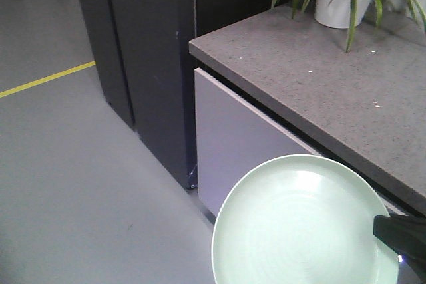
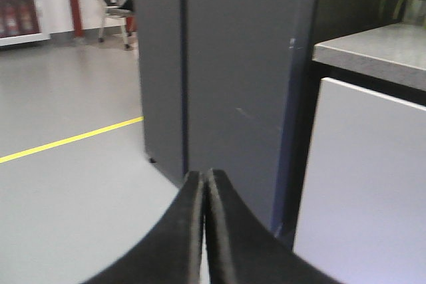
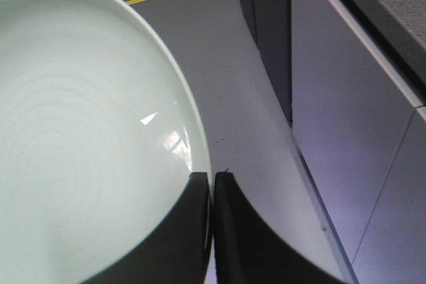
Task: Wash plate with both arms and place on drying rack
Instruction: 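Drive the base onward and turn toward the sink counter, then drive up to the steel sink, plate held in the right gripper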
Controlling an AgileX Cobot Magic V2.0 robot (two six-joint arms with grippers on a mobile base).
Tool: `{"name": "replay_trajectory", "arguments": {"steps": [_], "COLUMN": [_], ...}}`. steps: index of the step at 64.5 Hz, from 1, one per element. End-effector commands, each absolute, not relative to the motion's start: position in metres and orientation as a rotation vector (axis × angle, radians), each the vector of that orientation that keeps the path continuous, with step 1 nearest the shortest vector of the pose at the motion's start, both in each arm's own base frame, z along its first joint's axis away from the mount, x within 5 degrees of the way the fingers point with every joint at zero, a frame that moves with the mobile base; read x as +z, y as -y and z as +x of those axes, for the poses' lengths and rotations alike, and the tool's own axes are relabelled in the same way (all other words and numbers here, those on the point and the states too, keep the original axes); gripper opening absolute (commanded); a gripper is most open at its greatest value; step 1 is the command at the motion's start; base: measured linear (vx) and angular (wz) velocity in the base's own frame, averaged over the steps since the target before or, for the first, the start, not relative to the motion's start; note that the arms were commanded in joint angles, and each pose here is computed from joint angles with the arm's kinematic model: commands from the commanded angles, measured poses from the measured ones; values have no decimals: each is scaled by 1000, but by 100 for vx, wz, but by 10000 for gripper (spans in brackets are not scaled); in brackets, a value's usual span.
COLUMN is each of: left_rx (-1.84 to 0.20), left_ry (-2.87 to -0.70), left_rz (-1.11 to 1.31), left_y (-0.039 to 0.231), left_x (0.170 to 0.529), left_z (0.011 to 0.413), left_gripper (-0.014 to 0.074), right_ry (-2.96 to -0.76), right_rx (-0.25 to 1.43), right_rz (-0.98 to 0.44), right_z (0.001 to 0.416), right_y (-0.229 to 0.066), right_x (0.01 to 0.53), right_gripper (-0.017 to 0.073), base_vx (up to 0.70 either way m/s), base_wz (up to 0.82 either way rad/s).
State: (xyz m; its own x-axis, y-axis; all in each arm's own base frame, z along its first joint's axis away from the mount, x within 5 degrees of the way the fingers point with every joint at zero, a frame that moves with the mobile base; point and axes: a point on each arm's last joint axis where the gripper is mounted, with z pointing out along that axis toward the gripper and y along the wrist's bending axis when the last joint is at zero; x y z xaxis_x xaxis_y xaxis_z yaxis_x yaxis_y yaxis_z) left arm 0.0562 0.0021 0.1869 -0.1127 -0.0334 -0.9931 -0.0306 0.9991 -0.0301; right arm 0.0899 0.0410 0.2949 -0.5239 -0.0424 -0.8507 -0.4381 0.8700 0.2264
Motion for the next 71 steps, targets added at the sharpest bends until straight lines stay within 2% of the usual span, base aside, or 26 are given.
{"name": "replay_trajectory", "arguments": {"steps": [1, 71], "left_rx": [-24, -24], "left_ry": [-1570, -1570], "left_rz": [-47, -47], "left_y": [-1, -1], "left_x": [204, 204], "left_z": [55, 55], "left_gripper": [-6, -6], "right_ry": [-2013, -2013], "right_rx": [534, 534], "right_rz": [-310, -310], "right_z": [93, 93], "right_y": [-41, -41], "right_x": [307, 307], "right_gripper": [-1, -1], "base_vx": [12, 11], "base_wz": [-46, -47]}}
